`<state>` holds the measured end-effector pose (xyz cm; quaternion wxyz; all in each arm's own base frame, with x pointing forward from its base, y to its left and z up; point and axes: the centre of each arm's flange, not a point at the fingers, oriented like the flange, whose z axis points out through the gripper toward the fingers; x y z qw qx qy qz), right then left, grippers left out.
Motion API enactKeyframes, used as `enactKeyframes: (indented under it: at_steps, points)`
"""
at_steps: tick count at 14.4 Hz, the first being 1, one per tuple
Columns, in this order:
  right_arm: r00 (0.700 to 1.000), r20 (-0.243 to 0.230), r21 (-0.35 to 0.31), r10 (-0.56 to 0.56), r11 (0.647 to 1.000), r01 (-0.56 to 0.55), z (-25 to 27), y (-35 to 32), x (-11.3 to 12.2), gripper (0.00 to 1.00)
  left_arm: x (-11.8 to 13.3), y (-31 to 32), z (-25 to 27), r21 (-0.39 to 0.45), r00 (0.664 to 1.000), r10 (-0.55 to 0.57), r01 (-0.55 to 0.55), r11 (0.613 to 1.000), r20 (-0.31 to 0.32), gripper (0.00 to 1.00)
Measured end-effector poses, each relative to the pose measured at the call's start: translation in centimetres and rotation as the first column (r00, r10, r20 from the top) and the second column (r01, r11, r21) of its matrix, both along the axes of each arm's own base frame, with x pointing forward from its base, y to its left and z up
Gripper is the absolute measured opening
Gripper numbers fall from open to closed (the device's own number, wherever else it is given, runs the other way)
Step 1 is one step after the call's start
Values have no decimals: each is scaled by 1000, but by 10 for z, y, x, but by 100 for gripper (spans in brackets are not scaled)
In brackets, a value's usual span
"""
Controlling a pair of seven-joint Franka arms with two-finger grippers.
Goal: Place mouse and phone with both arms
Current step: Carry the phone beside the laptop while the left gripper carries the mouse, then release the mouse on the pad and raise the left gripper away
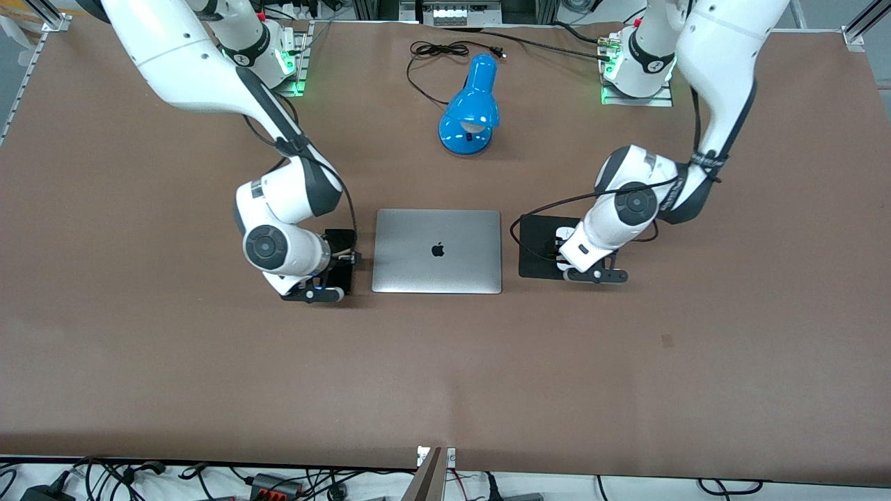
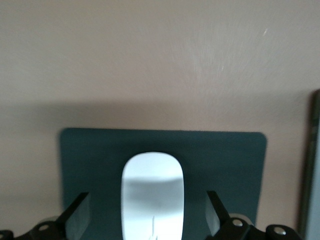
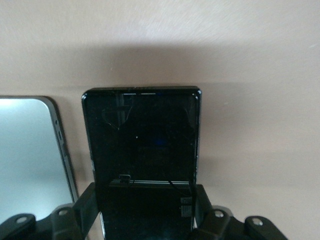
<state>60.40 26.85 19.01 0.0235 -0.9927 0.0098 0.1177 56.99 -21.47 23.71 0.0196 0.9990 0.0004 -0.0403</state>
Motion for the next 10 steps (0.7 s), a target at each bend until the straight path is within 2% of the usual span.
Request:
enactKeyframes:
  at_steps: [4, 8, 10]
  points:
    - [999, -9, -13, 36, 999, -36, -12, 14, -9, 79, 38, 18, 130, 85, 997, -9, 16, 996, -77, 100]
    - [997, 4, -41, 79, 996, -79, -17, 20, -13, 79, 62, 72, 212, 94, 992, -43, 54, 994, -118, 100]
    - [997, -2, -47, 82, 996, -82, -21, 18, -15, 79, 70, 110, 258, 85, 994, -29, 38, 996, -107, 100]
